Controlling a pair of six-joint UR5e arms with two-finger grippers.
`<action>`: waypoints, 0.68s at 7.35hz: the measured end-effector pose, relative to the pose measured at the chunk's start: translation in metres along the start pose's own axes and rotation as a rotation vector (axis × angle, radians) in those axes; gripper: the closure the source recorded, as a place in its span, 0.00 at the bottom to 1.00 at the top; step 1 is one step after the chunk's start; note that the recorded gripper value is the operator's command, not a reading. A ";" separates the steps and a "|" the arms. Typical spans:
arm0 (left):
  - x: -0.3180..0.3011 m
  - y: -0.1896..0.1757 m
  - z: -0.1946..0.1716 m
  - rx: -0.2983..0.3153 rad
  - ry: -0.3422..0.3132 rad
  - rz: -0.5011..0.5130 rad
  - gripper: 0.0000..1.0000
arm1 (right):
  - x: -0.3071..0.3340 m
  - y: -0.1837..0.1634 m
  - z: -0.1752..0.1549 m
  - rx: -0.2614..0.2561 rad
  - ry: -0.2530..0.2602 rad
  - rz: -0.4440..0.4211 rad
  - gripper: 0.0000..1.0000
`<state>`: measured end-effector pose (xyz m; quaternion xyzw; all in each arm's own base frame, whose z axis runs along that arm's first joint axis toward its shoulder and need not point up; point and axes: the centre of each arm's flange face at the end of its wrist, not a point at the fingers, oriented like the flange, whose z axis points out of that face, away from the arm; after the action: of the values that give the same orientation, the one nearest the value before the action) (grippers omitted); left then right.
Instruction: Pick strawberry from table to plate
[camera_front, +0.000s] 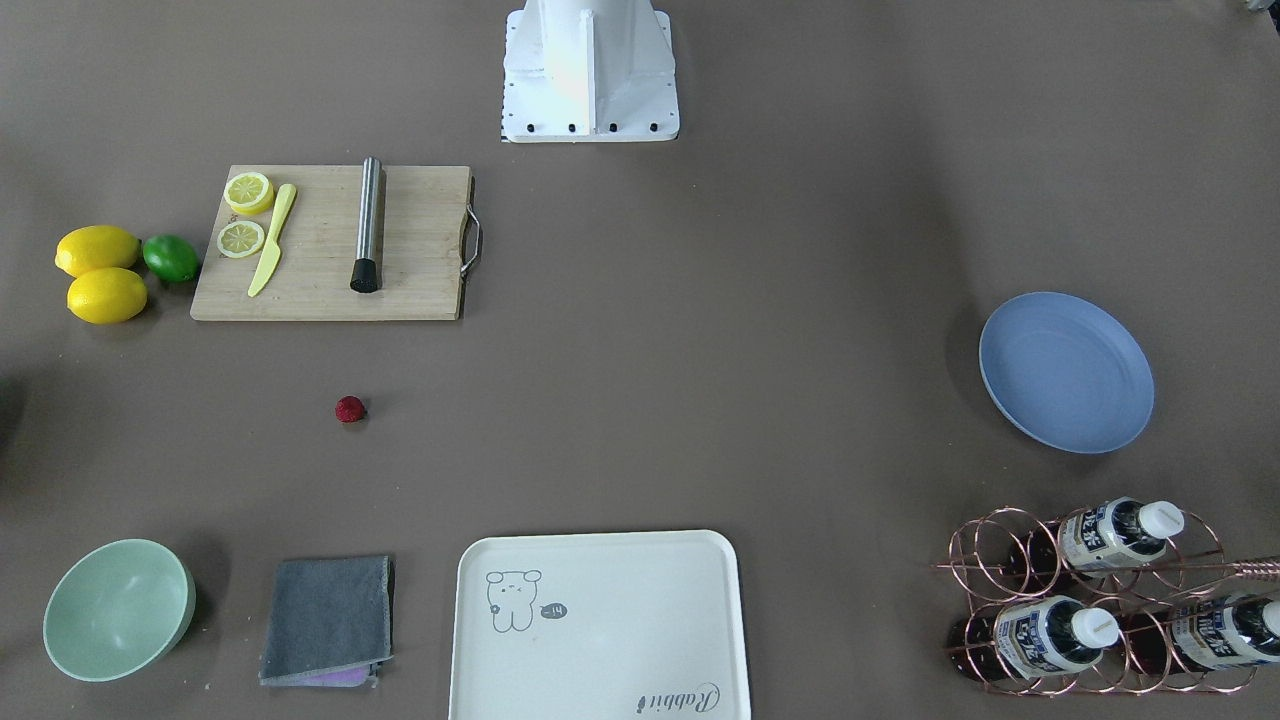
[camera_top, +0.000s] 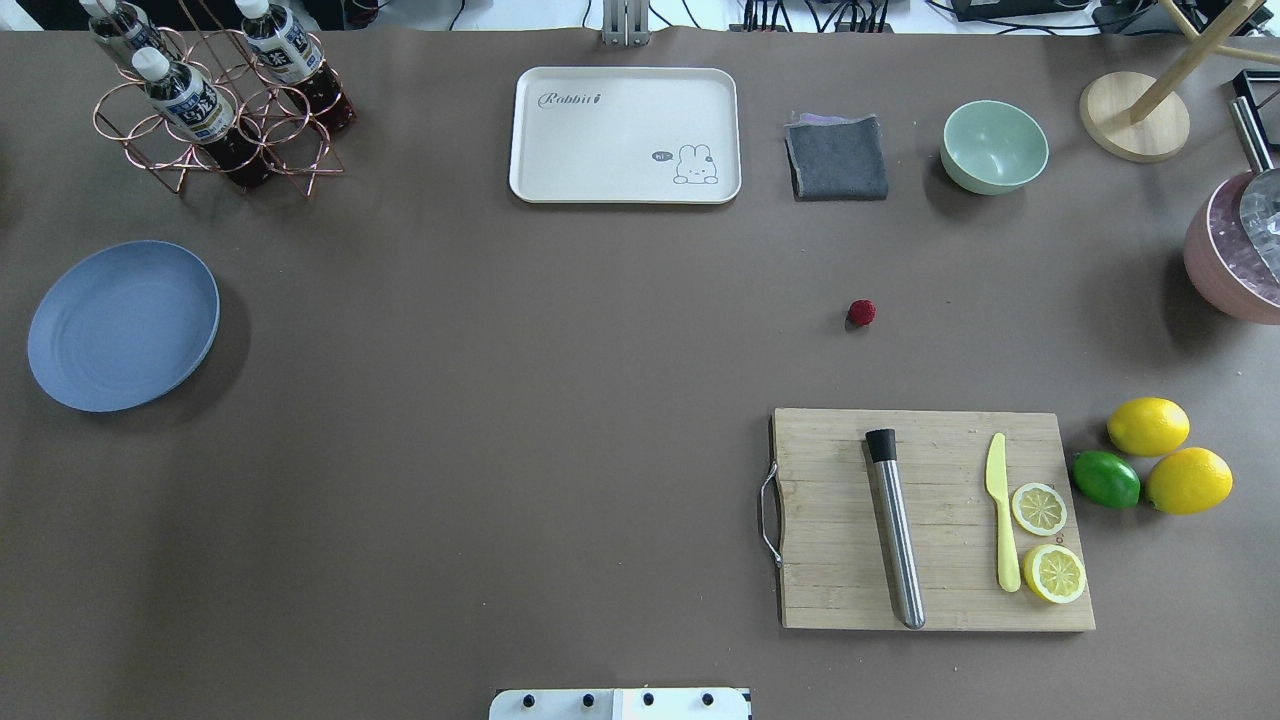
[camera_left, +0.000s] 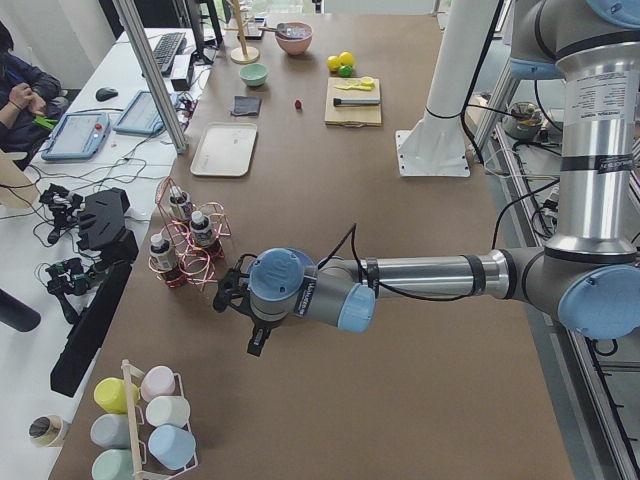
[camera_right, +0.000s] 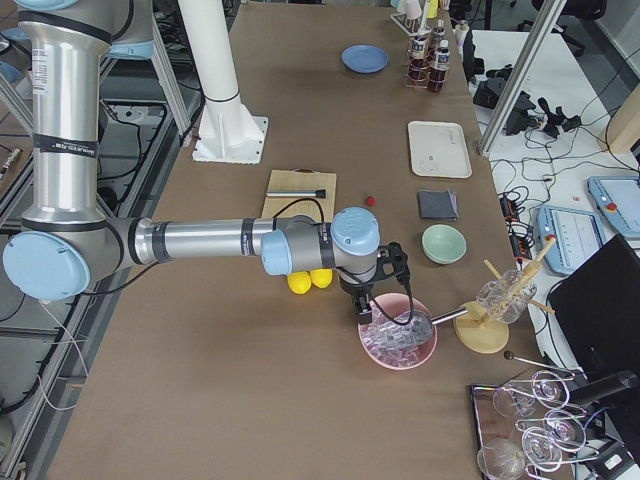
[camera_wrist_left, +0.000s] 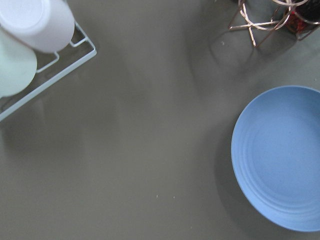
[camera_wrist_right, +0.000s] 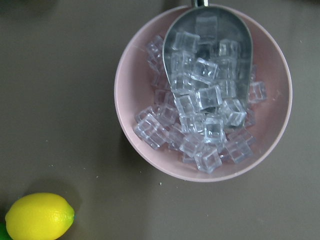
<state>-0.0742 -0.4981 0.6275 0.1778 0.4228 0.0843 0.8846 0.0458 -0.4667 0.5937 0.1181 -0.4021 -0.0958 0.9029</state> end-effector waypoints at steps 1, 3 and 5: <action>0.008 -0.026 0.010 0.007 0.009 0.045 0.01 | -0.012 -0.010 -0.003 0.030 -0.011 0.000 0.00; 0.012 -0.041 0.045 -0.024 0.021 -0.058 0.01 | -0.052 -0.034 0.011 0.035 -0.014 0.023 0.00; 0.031 -0.036 0.101 -0.046 -0.001 -0.133 0.02 | -0.102 -0.053 0.041 0.046 -0.017 0.070 0.01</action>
<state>0.0236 -0.5465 0.6499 0.1288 0.4312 0.0350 0.8923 -0.0561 -0.4960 0.5332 0.1238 -0.4159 -0.0560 0.8992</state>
